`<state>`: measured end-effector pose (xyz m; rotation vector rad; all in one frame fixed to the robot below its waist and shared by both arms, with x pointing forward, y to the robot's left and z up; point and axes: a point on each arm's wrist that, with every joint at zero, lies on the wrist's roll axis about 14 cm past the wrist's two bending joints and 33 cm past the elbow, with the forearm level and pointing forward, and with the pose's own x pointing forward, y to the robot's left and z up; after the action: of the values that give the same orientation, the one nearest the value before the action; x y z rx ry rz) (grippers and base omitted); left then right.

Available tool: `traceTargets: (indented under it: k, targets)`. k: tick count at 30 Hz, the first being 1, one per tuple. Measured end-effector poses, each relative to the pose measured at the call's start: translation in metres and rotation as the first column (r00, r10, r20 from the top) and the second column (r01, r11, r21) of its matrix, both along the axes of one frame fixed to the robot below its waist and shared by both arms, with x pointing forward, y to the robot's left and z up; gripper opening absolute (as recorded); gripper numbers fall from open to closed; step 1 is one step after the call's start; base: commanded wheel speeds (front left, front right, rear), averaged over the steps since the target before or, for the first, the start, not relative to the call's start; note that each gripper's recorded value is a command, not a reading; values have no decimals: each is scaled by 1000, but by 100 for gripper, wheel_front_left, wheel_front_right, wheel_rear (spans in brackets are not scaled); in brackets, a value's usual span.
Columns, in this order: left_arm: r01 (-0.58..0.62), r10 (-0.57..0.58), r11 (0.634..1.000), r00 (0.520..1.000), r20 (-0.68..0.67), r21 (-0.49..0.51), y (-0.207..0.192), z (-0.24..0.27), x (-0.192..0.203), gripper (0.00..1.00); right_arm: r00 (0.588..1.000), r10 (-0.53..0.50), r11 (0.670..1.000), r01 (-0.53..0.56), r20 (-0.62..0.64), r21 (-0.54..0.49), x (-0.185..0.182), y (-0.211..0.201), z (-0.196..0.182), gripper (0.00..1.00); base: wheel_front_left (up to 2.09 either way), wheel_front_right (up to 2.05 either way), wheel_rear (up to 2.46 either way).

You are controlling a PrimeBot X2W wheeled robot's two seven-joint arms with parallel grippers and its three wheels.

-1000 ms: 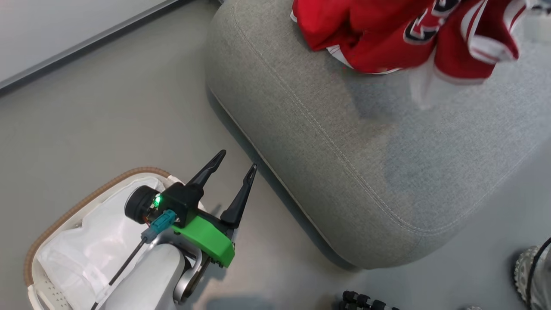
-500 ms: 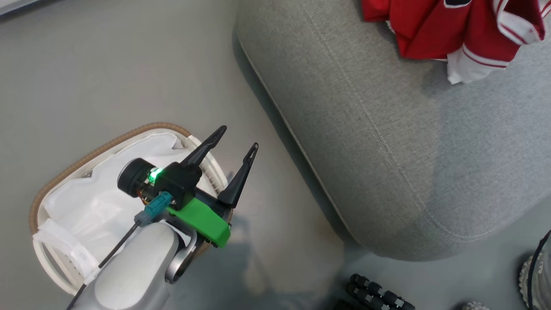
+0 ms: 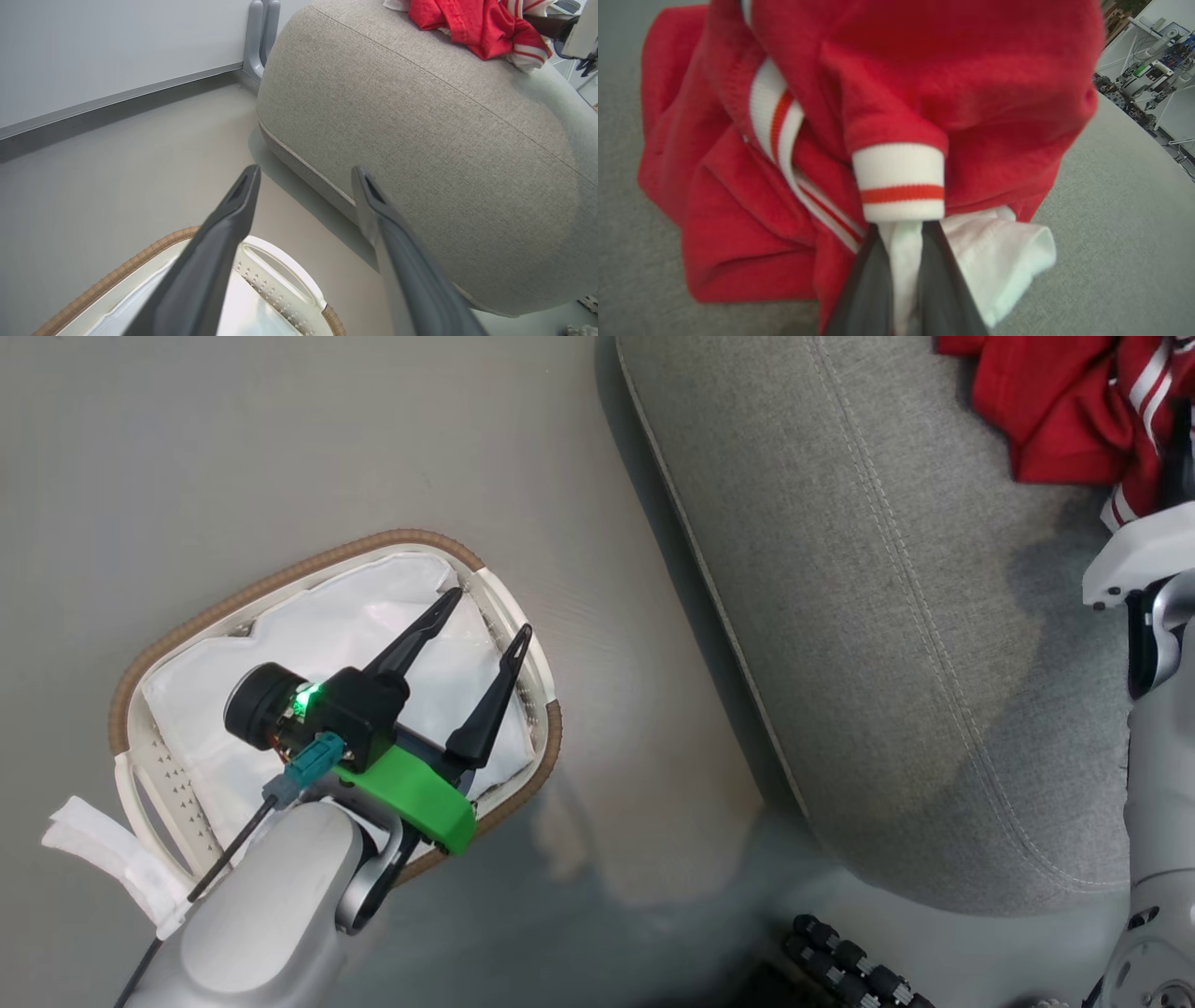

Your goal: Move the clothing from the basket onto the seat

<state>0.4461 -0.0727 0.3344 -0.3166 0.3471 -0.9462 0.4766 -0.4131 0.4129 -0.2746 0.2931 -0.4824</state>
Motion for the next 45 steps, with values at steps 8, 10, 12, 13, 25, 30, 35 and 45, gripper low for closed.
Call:
traceTargets:
  k: [8,10,12,13,25,30,35,45]
  targets:
    - [-26,26,999,1000,10,-19,-3,20,-3,100,998,-31,999,30,55,21,-32,2,13,100,0,0,0]
    - [-38,38,999,999,15,-19,-3,27,-4,100,996,-29,999,27,89,19,-40,3,25,100,0,0,0]
    - [-50,50,999,999,19,-18,-1,33,-6,100,993,-24,1000,22,115,22,-48,7,33,100,0,0,0]
    - [-60,61,998,998,20,-20,0,36,-7,100,992,-14,1000,12,128,23,-51,10,37,100,0,0,0]
    - [-212,210,977,975,65,13,34,68,-13,100,932,159,975,-200,326,96,-50,85,85,100,0,0,0]
    - [-330,327,944,941,84,28,68,77,-8,100,878,249,937,-325,408,129,-33,129,103,100,0,0,0]
    - [-458,449,887,886,116,59,112,82,-4,100,834,327,880,-440,445,178,-20,174,106,100,0,0,0]
    - [-675,658,728,737,155,118,198,85,-16,100,774,422,778,-577,473,249,-15,238,102,100,0,0,0]
